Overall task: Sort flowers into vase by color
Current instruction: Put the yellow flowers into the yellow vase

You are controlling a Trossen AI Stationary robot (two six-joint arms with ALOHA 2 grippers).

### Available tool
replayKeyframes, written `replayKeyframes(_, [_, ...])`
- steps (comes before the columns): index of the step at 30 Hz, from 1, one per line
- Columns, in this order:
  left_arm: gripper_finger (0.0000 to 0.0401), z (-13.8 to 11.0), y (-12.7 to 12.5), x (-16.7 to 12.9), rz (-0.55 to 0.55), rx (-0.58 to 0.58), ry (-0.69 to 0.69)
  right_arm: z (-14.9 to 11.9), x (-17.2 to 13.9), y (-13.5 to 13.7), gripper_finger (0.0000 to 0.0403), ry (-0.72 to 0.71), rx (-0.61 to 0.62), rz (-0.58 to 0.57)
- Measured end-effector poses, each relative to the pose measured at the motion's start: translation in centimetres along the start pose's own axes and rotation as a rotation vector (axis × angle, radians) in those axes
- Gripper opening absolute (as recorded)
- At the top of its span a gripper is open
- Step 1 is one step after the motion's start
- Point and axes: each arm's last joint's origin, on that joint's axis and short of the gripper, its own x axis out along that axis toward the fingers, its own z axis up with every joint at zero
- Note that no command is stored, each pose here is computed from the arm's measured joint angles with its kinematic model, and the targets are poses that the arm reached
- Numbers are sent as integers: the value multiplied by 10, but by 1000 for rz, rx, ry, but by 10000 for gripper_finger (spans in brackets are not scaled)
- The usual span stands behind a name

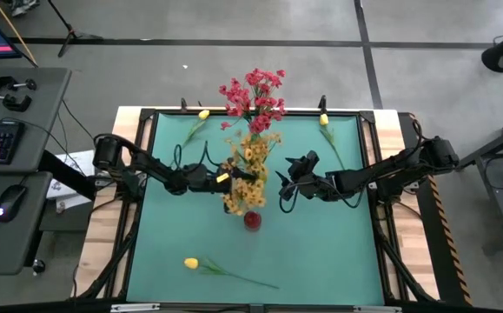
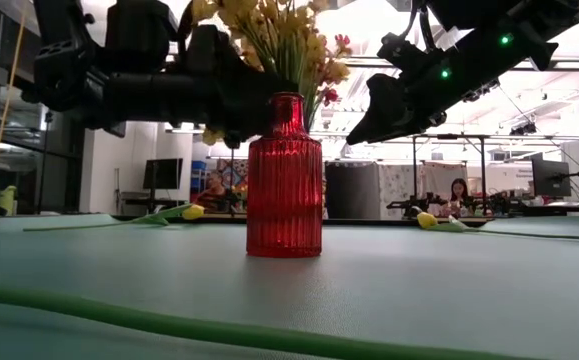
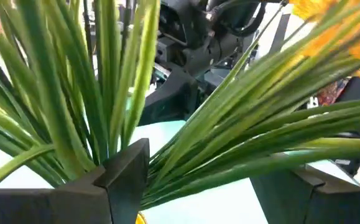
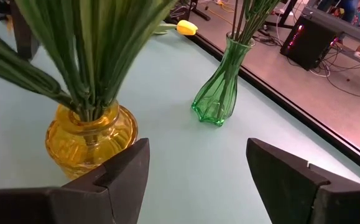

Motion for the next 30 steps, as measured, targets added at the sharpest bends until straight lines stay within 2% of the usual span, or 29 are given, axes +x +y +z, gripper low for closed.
replayKeyframes(10, [251, 30, -5, -23, 4, 106, 35, 0, 0, 0, 259, 3, -2, 0])
replayKeyframes(19, [251, 55, -8, -48, 23, 169, 150, -1, 0, 0, 259, 6, 6, 4])
replayKeyframes(30, [251, 75, -11, -61, 32, 170, 91, 0, 0, 0, 259, 4, 8, 5])
